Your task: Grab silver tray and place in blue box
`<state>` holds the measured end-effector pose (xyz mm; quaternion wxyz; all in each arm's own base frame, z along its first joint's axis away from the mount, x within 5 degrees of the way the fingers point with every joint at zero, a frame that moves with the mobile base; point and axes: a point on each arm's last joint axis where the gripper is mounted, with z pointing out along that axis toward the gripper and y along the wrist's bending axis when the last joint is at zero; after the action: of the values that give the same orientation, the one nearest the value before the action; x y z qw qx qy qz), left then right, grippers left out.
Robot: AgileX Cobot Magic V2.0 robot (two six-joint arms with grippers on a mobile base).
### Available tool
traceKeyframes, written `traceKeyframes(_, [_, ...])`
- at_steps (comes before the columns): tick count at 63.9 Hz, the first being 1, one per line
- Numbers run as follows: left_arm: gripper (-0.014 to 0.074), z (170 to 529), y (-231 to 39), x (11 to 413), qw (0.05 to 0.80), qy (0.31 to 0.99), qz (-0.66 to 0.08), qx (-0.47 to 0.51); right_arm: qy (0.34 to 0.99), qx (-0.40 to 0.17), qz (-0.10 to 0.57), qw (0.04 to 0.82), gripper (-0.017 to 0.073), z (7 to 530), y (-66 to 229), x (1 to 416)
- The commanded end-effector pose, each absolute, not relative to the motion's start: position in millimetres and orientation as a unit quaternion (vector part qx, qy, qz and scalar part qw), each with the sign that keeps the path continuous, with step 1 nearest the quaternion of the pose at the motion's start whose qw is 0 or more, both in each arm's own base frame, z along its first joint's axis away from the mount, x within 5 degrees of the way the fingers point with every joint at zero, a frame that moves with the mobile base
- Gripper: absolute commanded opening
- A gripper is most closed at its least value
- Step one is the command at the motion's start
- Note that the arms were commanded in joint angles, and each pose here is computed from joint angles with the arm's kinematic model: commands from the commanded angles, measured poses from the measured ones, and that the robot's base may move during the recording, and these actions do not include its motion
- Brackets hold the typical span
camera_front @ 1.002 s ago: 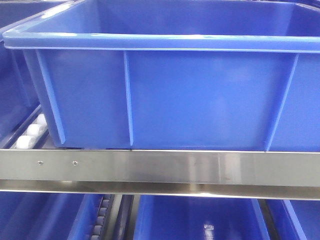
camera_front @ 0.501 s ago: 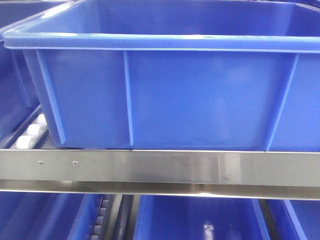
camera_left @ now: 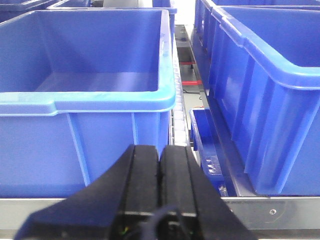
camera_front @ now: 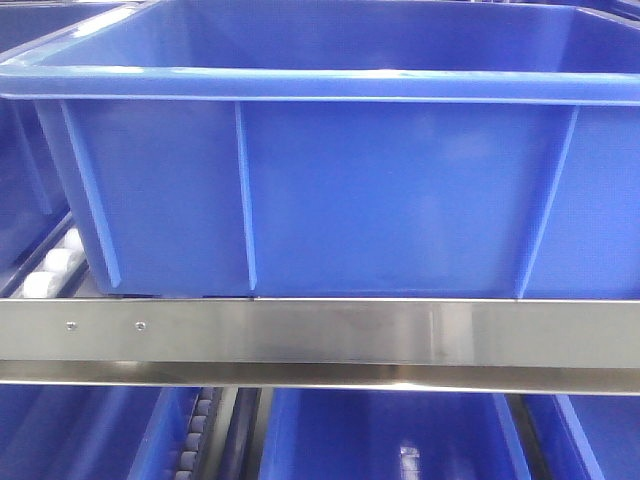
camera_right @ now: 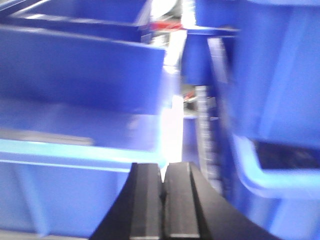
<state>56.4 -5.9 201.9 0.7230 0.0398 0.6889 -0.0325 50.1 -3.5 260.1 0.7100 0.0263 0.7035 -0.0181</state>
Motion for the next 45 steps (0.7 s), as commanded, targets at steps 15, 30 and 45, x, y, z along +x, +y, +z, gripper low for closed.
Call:
traceKeyframes(15, [-0.0094, 211.4, -4.4, 54.1, 0.758, 0.651, -0.032, 0.029, 0.642, 0.055, -0.025, 0.765, 0.0055, 212.6, -6.4, 53.7])
traceKeyframes(30, [-0.0094, 211.4, -4.4, 54.1, 0.758, 0.651, -0.032, 0.029, 0.652, 0.056, -0.024, 0.756, 0.0055, 209.2, -6.4, 54.2])
traceKeyframes(45, [-0.0094, 211.4, -4.4, 54.1, 0.758, 0.651, -0.032, 0.029, 0.652, 0.056, -0.024, 0.756, 0.0055, 209.1, -6.4, 54.2])
